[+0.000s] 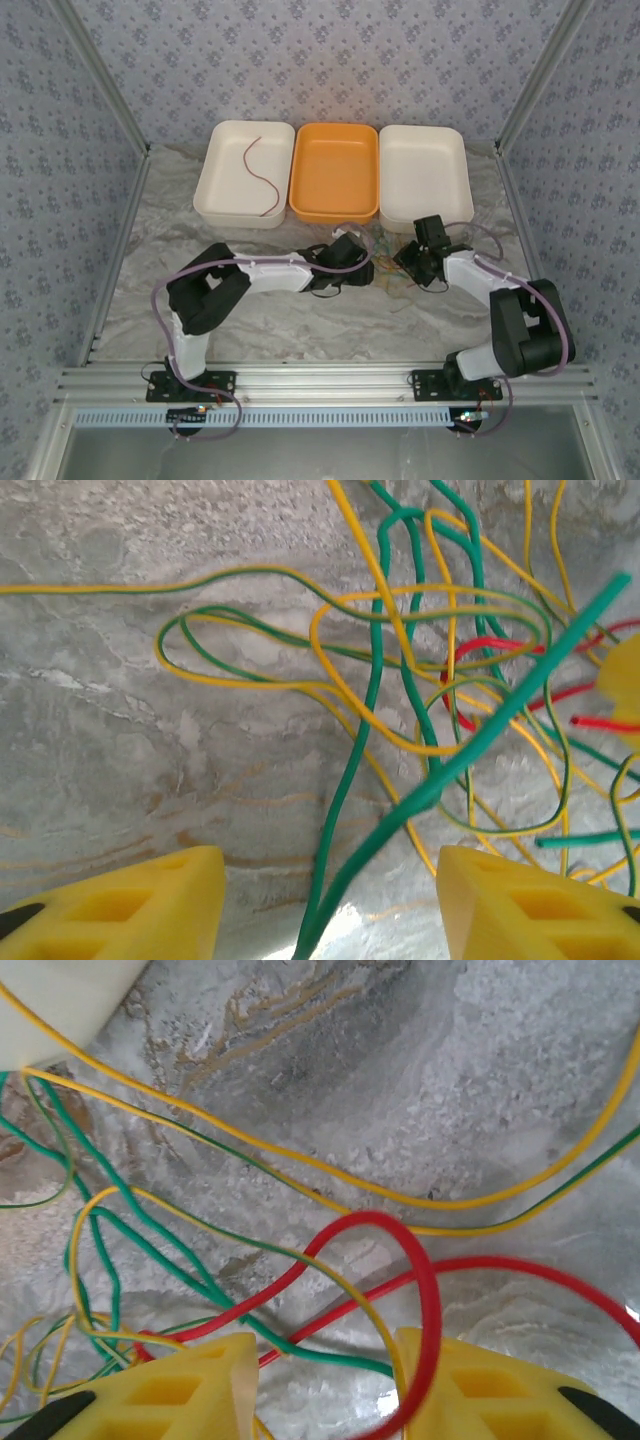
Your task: Untangle the cables
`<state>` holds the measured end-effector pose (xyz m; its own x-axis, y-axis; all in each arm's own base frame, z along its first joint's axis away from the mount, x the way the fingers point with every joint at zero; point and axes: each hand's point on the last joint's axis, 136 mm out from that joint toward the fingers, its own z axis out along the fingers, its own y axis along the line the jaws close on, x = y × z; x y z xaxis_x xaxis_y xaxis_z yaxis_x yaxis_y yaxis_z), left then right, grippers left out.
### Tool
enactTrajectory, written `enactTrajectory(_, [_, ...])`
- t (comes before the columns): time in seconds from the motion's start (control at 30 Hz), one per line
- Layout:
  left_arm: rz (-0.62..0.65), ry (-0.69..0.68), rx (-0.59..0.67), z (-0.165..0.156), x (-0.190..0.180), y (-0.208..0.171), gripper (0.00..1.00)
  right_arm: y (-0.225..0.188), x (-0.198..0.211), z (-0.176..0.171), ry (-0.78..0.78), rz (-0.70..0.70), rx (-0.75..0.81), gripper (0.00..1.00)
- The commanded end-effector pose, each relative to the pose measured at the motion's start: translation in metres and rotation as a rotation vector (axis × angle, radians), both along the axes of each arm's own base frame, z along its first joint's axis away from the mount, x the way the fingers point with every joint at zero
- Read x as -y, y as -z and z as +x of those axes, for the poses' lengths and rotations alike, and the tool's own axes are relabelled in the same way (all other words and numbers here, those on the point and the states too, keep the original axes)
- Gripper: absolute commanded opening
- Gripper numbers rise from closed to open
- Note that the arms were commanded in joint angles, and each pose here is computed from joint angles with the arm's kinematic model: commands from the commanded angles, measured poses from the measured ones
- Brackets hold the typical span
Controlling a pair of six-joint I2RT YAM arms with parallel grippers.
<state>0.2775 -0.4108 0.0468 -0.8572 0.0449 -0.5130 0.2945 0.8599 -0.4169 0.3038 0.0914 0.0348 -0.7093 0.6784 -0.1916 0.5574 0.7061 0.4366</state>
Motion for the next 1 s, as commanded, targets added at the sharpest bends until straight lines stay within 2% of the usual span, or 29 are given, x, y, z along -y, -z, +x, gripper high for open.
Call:
enactTrajectory(0.0, [-0.045,-0.052,0.06,0.017,0.01,-0.009,0.55,0.004,0.001,0.005,0.053,0.023,0.003,0.41])
enactTrajectory(0.07, [-0.057,-0.068,0.066,0.02,0.011,-0.008,0.54,0.004,0.0,0.006,0.053,0.017,0.009,0.4])
enactTrajectory(0.13, [-0.066,-0.079,0.069,0.023,0.014,-0.006,0.51,0.004,0.0,0.008,0.047,0.017,0.016,0.3])
enactTrajectory(0.2, [-0.082,-0.086,0.068,0.026,0.018,-0.005,0.43,0.004,-0.003,0.01,0.034,0.025,0.027,0.05])
enactTrajectory(0.23, [-0.087,-0.09,0.071,0.027,0.019,-0.005,0.34,0.003,-0.004,0.01,0.03,0.027,0.03,0.0])
enactTrajectory(0.3, [-0.09,-0.129,0.093,0.03,0.012,-0.011,0.05,-0.006,-0.006,0.008,0.009,0.026,0.061,0.0])
enactTrajectory(0.33, [-0.081,-0.158,0.106,0.032,0.004,-0.013,0.0,-0.014,-0.005,0.006,0.002,0.017,0.081,0.0])
enactTrajectory(0.5, [-0.079,-0.313,0.123,0.037,-0.068,-0.029,0.0,-0.08,0.014,-0.009,-0.014,-0.074,0.259,0.0])
enactTrajectory(0.67, [-0.113,-0.392,0.104,0.036,-0.136,-0.042,0.0,-0.141,0.027,-0.019,-0.019,-0.088,0.411,0.0])
enactTrajectory(0.83, [-0.185,-0.442,0.141,0.03,-0.182,-0.073,0.0,-0.169,0.026,-0.018,-0.035,-0.066,0.488,0.0])
enactTrajectory(0.97, [-0.229,-0.426,0.174,0.027,-0.198,-0.108,0.0,-0.179,0.019,-0.012,-0.055,-0.034,0.518,0.0])
